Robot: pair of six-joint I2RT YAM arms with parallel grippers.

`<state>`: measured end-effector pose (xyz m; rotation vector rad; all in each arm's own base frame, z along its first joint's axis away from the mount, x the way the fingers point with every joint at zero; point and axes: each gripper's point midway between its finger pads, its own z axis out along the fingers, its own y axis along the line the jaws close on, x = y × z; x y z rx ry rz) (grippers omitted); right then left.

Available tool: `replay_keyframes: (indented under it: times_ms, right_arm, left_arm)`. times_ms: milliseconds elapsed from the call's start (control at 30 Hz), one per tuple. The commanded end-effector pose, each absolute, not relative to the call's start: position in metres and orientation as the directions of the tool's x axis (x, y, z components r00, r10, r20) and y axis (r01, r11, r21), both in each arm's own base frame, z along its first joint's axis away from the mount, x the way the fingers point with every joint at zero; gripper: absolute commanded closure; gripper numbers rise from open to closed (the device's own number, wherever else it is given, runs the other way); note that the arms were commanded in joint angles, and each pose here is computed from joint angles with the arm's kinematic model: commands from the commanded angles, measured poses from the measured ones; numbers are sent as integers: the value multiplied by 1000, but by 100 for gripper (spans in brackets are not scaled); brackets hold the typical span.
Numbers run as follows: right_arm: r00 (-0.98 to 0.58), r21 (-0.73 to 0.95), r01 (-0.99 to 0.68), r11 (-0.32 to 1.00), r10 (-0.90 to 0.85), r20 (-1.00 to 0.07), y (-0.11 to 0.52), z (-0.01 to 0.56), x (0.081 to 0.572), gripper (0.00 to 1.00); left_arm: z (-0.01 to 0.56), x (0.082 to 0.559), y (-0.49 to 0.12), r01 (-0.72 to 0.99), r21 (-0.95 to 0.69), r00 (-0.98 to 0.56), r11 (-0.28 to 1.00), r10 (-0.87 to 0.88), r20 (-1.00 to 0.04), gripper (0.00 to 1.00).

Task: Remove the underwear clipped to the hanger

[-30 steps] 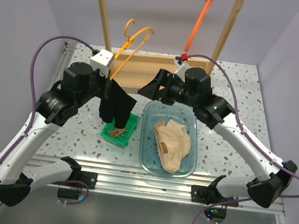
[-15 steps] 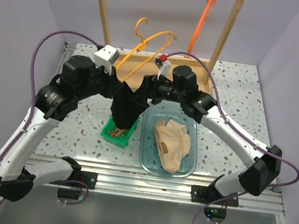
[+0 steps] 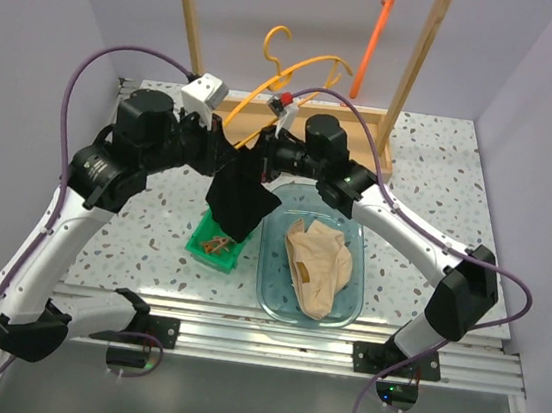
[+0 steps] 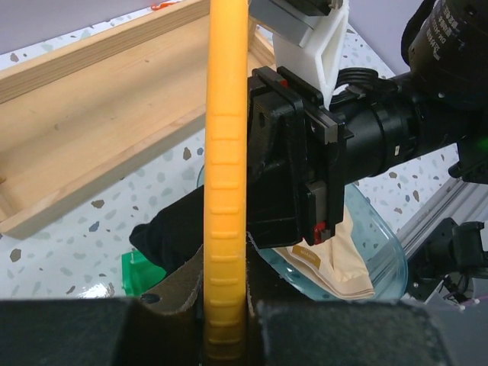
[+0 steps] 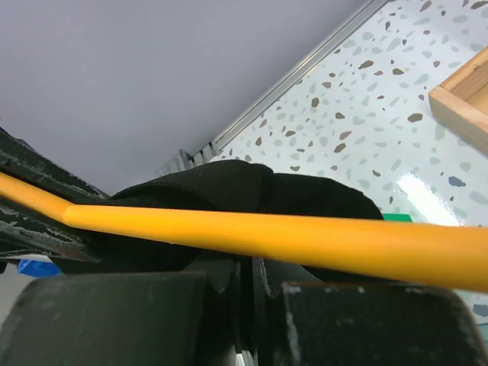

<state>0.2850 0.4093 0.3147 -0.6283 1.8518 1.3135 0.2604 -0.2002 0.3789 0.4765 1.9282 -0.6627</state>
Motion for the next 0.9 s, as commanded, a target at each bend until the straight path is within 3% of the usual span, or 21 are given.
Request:
replay_keyframes:
  times_ms: [0, 100, 167, 300, 333, 367, 633, 867]
  right_arm:
    - [-538, 542, -799, 262, 92, -838, 414, 356, 278, 100]
    - [-534, 531, -792, 302, 79, -842, 406, 353, 277, 100]
    - [-550, 533, -775, 340, 53, -834, 400, 344, 276, 100]
    - [-554, 528, -757, 384, 51, -831, 389, 341, 278, 100]
    - [-552, 525, -755, 393, 52, -832, 387, 341, 278, 100]
    - [-554, 523, -754, 398, 44, -832, 386, 339, 278, 100]
    - [-537, 505, -747, 432, 55, -842, 375, 347, 283, 100]
    - [-484, 490, -771, 406, 127, -866, 361, 391, 278, 100]
  left_arm:
    - [404, 261, -197, 584, -240, -371, 775, -8, -928, 95]
    - [406, 269, -187, 530, -226, -354, 817, -29, -935, 81]
    - [410, 271, -181, 503, -223, -336, 835, -49, -941, 80]
    - [420, 276, -168, 445, -214, -282, 870, -91, -955, 59]
    - [421, 276, -167, 446, -213, -276, 869, -93, -957, 62]
    - [424, 276, -167, 450, -210, -262, 868, -96, -960, 100]
    - [416, 281, -157, 399, -190, -254, 897, -91, -963, 100]
    - [410, 282, -152, 371, -186, -257, 910, -91, -962, 100]
